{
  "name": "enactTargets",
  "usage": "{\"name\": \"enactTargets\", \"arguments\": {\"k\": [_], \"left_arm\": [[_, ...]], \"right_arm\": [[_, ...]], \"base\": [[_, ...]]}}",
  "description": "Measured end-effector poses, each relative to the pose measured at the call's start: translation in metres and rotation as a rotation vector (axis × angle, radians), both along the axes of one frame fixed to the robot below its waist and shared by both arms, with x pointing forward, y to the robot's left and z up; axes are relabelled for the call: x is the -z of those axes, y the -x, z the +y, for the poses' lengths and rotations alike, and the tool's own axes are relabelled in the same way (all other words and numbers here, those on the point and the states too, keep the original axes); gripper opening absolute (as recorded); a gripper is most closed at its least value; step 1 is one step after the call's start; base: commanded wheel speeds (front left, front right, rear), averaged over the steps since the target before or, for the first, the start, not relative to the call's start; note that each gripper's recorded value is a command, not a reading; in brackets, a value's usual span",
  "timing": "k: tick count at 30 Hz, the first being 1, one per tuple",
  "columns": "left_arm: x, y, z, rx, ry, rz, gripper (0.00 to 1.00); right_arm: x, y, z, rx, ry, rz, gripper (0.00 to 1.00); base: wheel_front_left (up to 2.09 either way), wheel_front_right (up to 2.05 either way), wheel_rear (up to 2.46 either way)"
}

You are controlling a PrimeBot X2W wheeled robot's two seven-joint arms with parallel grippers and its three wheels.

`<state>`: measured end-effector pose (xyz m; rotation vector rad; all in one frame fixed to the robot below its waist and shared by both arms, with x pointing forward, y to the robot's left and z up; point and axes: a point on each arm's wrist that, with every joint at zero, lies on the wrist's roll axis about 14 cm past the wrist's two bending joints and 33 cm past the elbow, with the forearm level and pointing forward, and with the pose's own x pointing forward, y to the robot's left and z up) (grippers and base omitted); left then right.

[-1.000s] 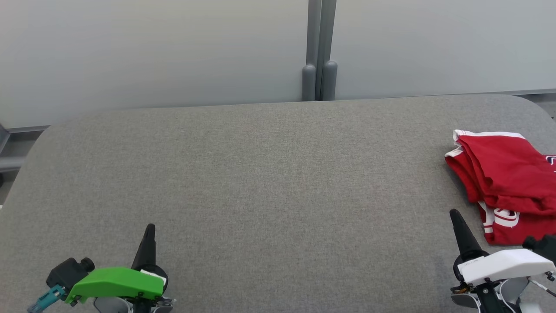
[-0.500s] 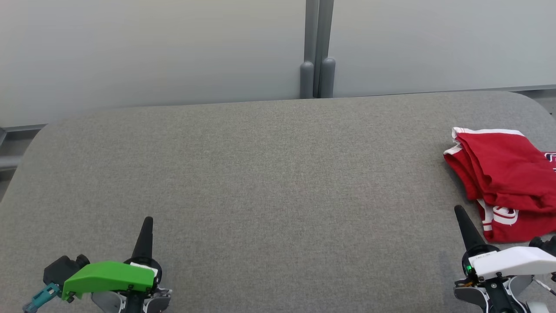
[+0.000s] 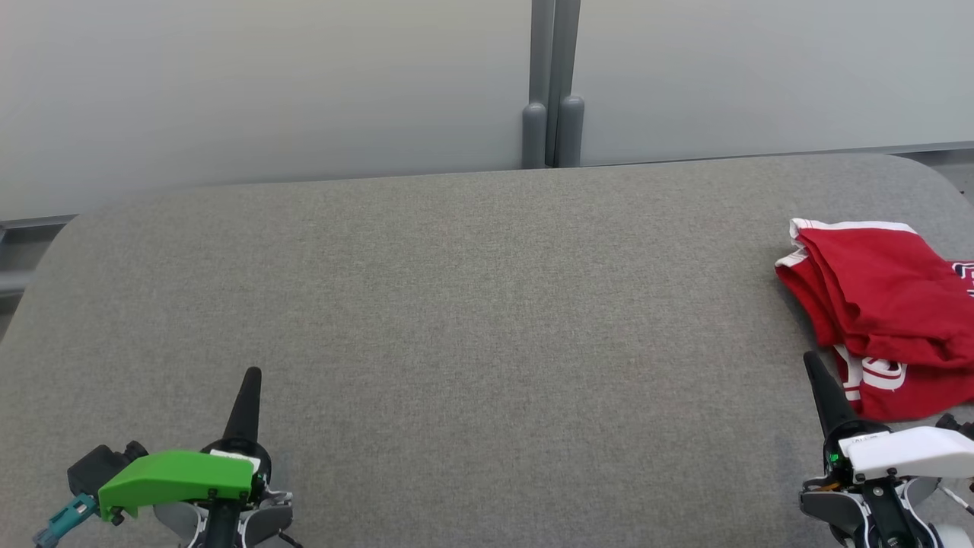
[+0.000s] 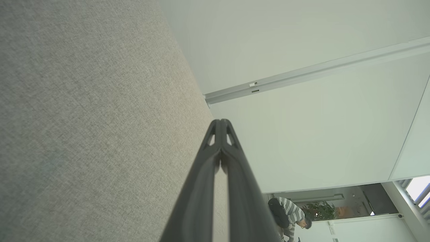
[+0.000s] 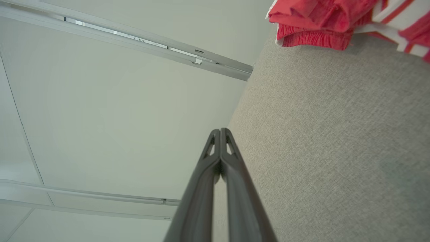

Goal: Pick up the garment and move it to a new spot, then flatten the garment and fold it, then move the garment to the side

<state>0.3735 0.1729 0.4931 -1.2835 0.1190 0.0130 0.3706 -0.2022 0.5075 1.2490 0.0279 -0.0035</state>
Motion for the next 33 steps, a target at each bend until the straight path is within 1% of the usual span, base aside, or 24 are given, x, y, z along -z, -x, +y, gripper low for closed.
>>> {"name": "enactTargets", "arguments": {"k": [15, 33], "left_arm": [[-0.005, -0.007, 0.001, -0.012, 0.117, -0.023, 0.00], [-0.011, -0.014, 0.002, -0.019, 0.229, -0.055, 0.00]], "right_arm": [[0.001, -0.001, -0.008, 0.025, -0.125, -0.004, 0.00], [0.001, -0.002, -0.017, 0.052, -0.257, -0.017, 0.00]], "base": [[0.00, 0.00, 0.00], [0.00, 0.00, 0.00]]}}
